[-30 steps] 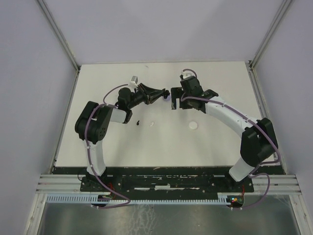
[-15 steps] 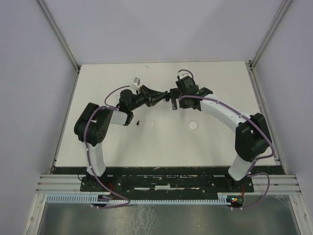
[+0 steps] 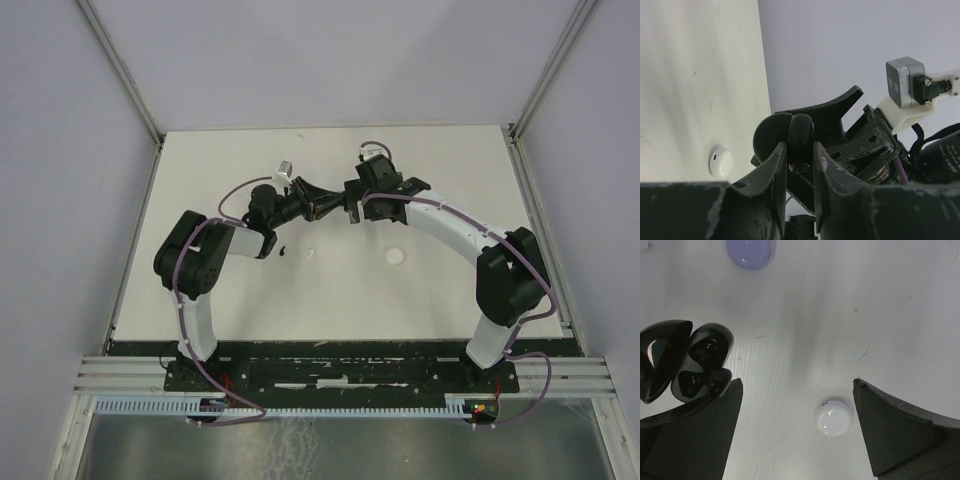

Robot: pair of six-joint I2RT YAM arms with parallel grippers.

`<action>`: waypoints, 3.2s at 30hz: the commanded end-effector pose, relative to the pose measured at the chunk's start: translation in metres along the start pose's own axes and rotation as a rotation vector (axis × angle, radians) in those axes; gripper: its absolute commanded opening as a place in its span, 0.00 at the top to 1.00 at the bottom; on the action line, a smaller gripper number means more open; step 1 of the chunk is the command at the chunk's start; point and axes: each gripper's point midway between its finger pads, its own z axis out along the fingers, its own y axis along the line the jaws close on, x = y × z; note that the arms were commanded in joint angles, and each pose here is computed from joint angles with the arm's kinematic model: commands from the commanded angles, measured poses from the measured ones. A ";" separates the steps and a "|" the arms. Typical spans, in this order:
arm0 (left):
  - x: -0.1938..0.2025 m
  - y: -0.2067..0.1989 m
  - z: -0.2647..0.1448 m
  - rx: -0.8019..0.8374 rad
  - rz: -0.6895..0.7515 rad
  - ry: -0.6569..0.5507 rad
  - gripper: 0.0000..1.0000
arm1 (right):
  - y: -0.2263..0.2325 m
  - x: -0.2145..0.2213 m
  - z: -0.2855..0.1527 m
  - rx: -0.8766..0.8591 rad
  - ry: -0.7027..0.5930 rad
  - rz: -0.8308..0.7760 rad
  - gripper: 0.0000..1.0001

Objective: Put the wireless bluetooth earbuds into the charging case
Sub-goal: Place the earbud in the charging case, then pick up the earbud from the center of the board.

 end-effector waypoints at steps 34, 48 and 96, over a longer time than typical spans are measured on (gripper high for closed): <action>-0.106 -0.016 -0.107 0.039 0.060 -0.391 0.97 | 0.053 0.003 -0.019 -0.151 -0.057 -0.024 0.06; -0.114 0.003 -0.190 -0.023 0.025 -0.572 0.97 | 0.206 0.010 -0.001 -0.386 -0.063 -0.280 0.19; -0.124 0.015 -0.243 -0.020 -0.019 -0.673 0.97 | 0.259 0.053 0.062 -0.363 0.014 -0.380 0.58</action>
